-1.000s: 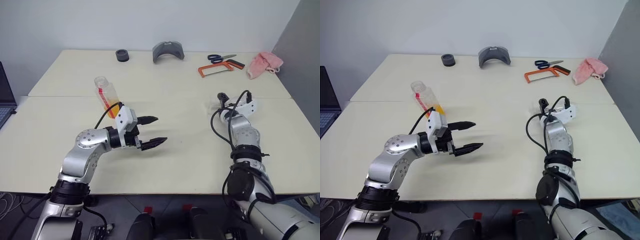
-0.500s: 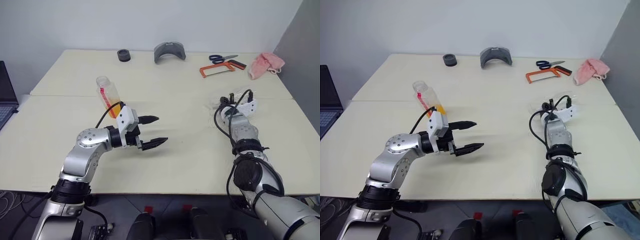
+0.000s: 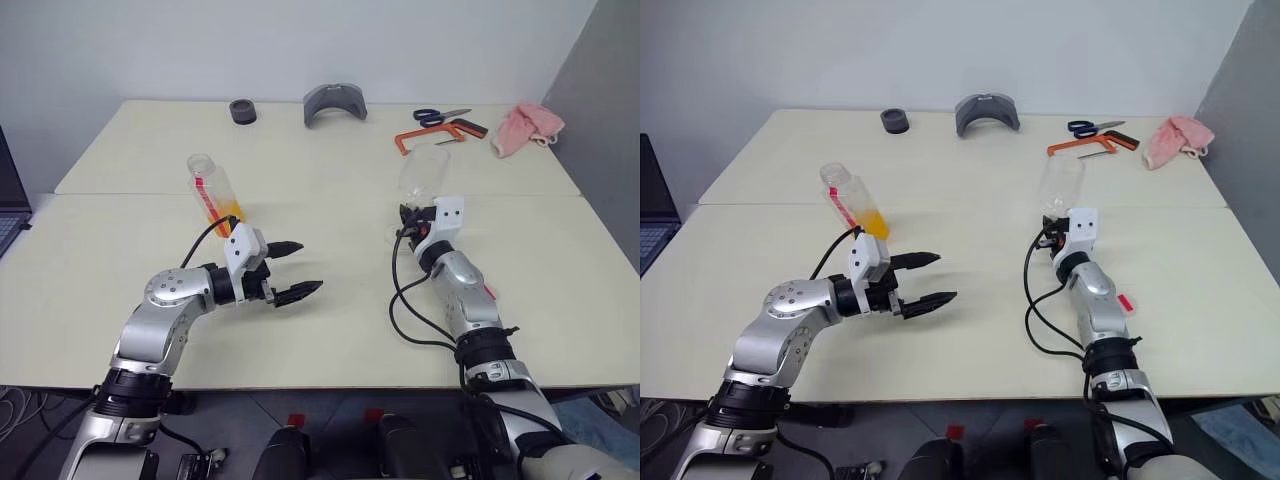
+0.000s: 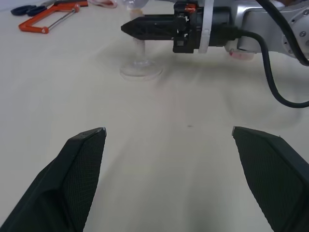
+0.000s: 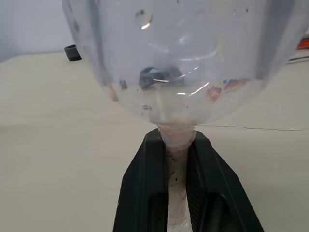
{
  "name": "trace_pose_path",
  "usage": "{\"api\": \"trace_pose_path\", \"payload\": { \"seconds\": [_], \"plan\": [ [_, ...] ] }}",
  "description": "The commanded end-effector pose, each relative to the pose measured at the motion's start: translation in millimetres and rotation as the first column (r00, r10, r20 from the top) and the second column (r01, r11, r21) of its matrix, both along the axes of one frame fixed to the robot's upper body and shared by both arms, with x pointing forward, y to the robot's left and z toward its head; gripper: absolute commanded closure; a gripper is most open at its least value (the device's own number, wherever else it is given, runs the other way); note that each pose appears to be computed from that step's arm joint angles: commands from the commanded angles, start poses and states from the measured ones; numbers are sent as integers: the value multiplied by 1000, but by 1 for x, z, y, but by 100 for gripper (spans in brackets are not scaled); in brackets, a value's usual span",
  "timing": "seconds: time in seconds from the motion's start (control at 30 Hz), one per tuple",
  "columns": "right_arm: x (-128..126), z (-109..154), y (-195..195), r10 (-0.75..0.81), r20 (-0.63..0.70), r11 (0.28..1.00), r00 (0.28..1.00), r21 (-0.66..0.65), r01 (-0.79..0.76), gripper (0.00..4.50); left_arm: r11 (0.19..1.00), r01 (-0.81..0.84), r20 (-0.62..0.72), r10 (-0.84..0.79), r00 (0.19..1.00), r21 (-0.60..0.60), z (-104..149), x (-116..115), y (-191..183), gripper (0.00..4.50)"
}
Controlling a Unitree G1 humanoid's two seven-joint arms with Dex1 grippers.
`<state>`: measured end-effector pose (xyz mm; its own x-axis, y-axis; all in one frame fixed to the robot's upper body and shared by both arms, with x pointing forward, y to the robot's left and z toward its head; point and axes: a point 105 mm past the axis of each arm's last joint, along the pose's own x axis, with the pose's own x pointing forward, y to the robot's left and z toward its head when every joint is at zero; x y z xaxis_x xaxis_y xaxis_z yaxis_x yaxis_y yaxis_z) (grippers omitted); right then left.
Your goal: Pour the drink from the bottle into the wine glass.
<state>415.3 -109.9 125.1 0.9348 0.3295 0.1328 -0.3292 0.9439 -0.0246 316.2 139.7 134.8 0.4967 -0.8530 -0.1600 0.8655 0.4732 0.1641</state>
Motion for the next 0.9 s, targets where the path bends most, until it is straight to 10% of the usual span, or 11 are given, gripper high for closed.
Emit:
{"api": "trace_pose_path", "payload": {
  "seconds": [0.03,0.2,0.5,0.9],
  "plan": [
    [-9,-21,8,46,-11,994,999,-98,-47,430,999,-53,52,53,997,-4,9,2,12,0],
    [-16,-33,19,134,-37,981,990,-139,-138,430,994,-106,59,107,993,-22,11,2,20,0],
    [-7,30,84,372,132,926,919,-126,-357,430,971,-235,80,238,968,-47,21,-2,45,0],
    [-10,14,128,483,83,867,872,-185,-463,430,948,-312,127,317,940,-63,38,-5,59,0]
  ]
}}
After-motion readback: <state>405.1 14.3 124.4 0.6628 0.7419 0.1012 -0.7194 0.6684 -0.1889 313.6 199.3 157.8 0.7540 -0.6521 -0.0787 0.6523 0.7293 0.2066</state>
